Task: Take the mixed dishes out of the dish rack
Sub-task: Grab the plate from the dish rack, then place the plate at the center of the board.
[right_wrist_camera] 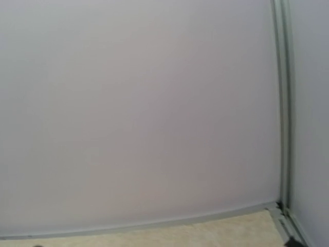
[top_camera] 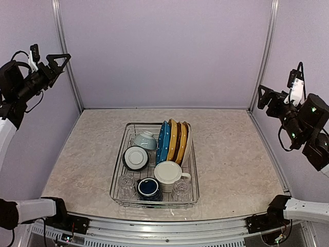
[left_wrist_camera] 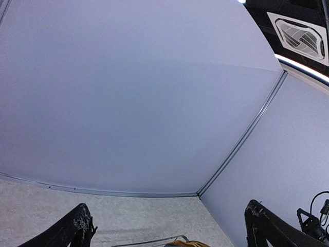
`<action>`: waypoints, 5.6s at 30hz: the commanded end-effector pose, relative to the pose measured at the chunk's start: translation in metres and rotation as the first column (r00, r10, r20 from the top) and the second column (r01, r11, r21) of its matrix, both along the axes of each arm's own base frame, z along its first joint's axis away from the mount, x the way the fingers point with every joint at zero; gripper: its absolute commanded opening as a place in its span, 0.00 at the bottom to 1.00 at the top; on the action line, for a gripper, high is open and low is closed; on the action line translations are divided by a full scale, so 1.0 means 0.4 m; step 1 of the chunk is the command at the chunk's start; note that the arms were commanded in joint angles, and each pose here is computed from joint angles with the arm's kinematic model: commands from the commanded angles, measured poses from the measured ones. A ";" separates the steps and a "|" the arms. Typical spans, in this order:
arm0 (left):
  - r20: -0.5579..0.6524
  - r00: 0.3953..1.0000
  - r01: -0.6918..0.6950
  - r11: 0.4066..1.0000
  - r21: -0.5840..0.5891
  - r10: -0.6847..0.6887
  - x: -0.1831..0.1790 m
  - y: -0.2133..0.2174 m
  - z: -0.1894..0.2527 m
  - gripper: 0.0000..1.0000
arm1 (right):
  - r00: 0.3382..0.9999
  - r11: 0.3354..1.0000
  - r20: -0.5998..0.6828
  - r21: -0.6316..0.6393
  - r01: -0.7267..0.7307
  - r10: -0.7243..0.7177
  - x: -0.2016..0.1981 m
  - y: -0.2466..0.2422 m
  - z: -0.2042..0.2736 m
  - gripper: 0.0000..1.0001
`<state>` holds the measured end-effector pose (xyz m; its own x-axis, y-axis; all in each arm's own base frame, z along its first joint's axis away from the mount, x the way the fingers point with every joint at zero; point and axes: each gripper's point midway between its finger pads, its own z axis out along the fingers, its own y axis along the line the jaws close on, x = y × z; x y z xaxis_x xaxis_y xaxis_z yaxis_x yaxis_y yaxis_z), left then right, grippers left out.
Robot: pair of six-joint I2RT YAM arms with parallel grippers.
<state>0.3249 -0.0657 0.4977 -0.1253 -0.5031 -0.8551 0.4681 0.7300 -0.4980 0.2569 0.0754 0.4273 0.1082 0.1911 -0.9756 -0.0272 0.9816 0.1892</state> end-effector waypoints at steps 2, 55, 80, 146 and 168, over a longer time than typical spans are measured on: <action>-0.030 0.995 -0.094 0.995 0.022 0.094 -0.010 0.037 -0.013 0.99 | 0.998 0.999 -0.057 0.009 0.034 -0.034 0.049 -0.020 -0.017 1.00; -0.528 0.833 0.286 0.946 0.154 -0.166 0.054 -0.209 -0.435 0.99 | 0.548 0.959 -0.832 -0.076 -0.273 0.090 0.203 0.595 -0.512 0.69; -0.553 0.816 0.317 0.930 0.189 -0.166 0.044 -0.252 -0.462 0.99 | 0.537 0.923 -0.794 -0.378 -0.069 -0.285 0.219 0.572 -0.633 0.20; -0.589 0.798 0.304 0.928 0.216 -0.124 0.065 -0.251 -0.507 0.99 | 0.841 0.978 -0.520 -0.052 -0.203 0.147 0.207 0.392 -0.135 0.00; -0.558 0.820 0.298 0.929 0.221 -0.130 0.055 -0.251 -0.488 0.99 | 0.718 0.797 -0.485 0.582 -0.161 0.499 0.358 0.017 -0.572 0.00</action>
